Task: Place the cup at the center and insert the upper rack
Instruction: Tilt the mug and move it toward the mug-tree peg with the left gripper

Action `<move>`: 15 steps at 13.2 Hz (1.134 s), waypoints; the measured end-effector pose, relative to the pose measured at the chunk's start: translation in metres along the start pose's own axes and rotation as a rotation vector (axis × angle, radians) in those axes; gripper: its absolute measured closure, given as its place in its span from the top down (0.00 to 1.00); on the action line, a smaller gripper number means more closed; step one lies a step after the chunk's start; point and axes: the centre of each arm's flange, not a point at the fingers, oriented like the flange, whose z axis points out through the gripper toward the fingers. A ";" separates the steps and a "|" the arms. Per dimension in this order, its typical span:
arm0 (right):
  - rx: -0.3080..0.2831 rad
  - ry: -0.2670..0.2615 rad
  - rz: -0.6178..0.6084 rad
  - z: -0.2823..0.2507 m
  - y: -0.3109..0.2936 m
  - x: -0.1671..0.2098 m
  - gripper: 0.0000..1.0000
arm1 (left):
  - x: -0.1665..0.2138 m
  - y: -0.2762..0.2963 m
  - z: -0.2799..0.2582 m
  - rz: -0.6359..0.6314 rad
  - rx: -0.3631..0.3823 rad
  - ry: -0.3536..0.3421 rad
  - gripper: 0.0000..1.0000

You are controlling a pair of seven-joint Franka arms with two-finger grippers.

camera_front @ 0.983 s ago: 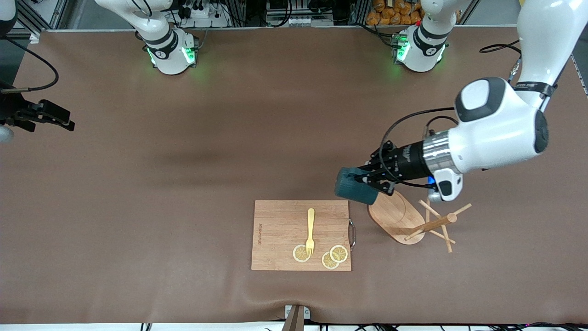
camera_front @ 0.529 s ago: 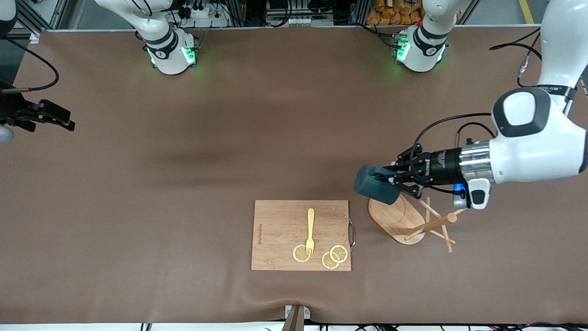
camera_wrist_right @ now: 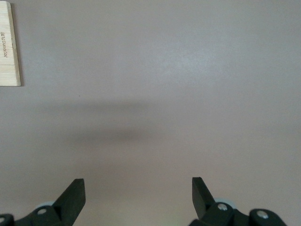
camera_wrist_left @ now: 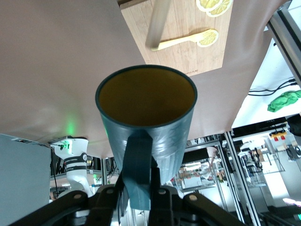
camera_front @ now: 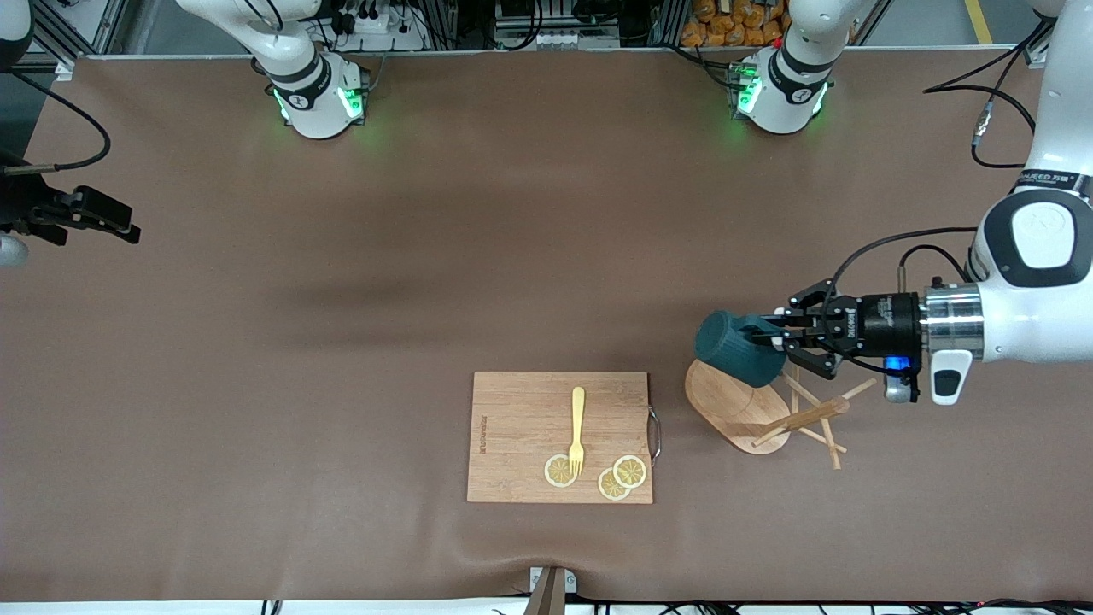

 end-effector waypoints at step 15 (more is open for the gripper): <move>0.000 -0.006 0.002 0.003 0.001 0.001 1.00 | 0.081 -0.025 -0.039 -0.014 -0.050 -0.150 0.21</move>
